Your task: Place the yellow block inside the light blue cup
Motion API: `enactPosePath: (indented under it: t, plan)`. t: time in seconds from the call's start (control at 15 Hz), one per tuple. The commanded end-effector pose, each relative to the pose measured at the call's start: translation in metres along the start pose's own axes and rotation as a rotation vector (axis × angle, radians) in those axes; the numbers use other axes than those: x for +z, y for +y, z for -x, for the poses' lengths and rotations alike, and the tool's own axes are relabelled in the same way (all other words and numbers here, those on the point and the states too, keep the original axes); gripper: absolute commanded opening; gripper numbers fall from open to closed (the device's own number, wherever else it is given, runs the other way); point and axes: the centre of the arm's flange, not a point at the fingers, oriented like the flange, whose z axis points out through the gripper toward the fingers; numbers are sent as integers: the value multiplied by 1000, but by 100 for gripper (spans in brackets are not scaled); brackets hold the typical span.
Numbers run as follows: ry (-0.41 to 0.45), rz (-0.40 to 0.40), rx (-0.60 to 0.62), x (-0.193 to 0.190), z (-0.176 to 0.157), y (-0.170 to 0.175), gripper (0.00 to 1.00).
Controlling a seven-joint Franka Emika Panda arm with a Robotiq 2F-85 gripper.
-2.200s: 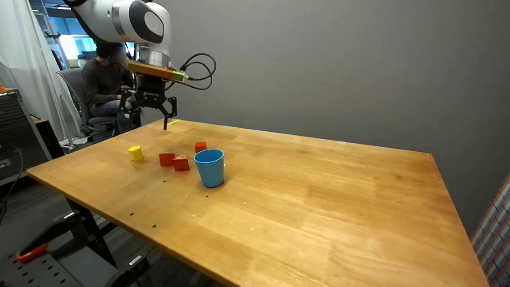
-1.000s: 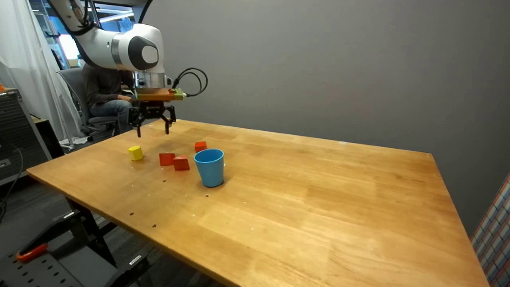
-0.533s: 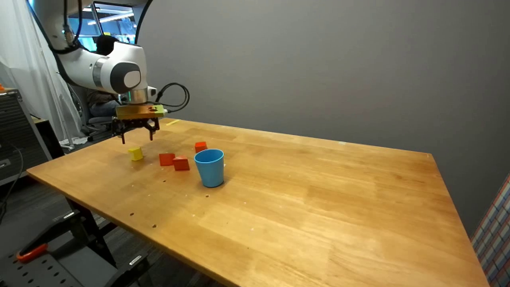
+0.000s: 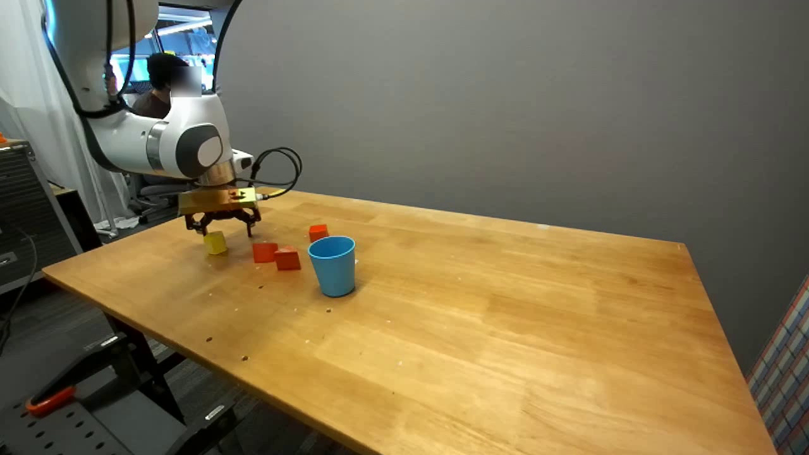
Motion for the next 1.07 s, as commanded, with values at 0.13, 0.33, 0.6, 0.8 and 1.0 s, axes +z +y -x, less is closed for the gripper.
enactPosePath:
  t: [0.13, 0.33, 0.6, 0.8, 1.0]
  plan:
    - [-35, 63, 167, -9, 15, -20, 100]
    - [-53, 82, 254, -15, 23, -35, 100]
    - [-72, 122, 333, -19, 34, -55, 100]
    - [-88, 176, 358, -19, 41, -62, 75]
    - [-68, 239, 314, -19, 38, -60, 56]
